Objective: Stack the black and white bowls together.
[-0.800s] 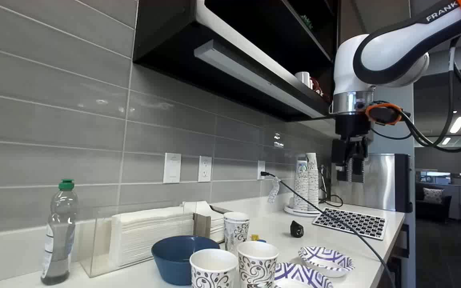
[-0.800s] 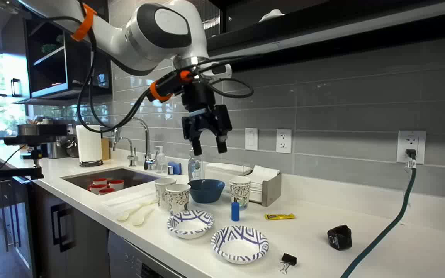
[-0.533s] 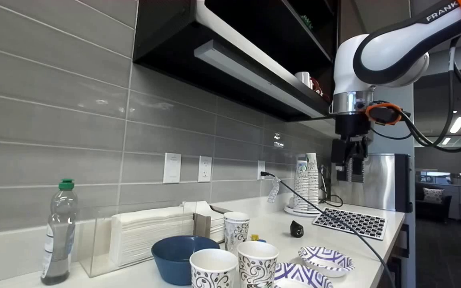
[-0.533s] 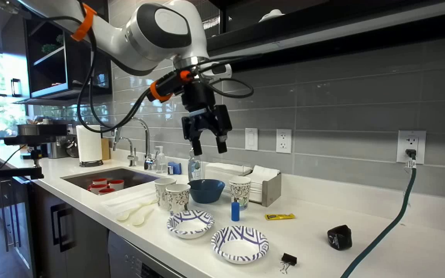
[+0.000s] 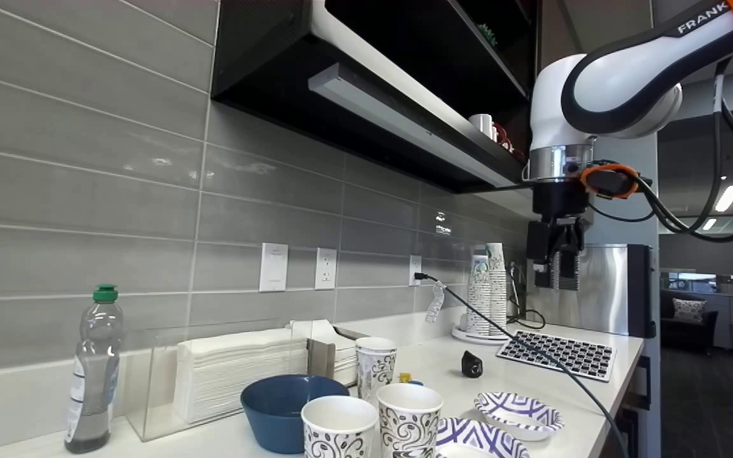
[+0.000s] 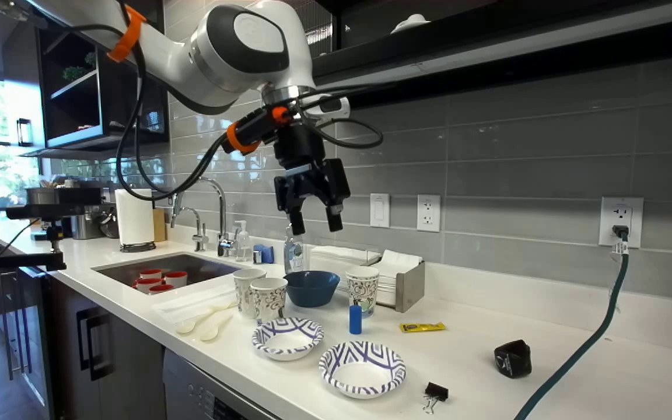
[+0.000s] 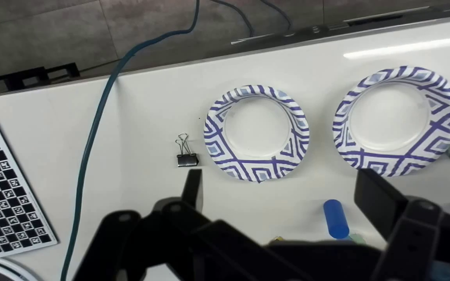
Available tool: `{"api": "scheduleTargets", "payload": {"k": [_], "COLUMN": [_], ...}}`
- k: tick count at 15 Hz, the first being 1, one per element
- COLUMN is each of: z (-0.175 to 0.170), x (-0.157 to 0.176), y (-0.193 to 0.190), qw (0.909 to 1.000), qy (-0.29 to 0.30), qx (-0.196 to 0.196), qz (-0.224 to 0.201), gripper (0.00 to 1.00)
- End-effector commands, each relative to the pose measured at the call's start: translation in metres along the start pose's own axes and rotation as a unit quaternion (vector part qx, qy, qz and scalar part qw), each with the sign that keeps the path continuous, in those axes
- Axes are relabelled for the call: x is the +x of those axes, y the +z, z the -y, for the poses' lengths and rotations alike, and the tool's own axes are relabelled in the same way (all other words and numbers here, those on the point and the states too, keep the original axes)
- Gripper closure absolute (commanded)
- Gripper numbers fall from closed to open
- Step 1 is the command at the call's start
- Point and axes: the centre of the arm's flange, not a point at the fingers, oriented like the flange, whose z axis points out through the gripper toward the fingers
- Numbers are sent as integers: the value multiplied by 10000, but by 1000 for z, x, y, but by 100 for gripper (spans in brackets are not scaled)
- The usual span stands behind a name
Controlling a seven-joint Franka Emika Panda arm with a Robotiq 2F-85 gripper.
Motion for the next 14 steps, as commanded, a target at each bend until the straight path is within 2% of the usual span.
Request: {"api": "scheduleTargets", "payload": {"k": [1, 6, 9, 10, 14], "z": [23, 53, 69, 59, 68], "x": [15, 38, 57, 26, 41], "y": [-3, -14, -37, -16, -27], "qw": [9996, 9946, 9873, 9918, 9894], "qy": [-138, -399, -457, -468, -464], "qx": [-86, -304, -660, -404, -533], "qz": [228, 908, 1370, 1121, 1265], "gripper": [0, 0, 0, 0, 0]}}
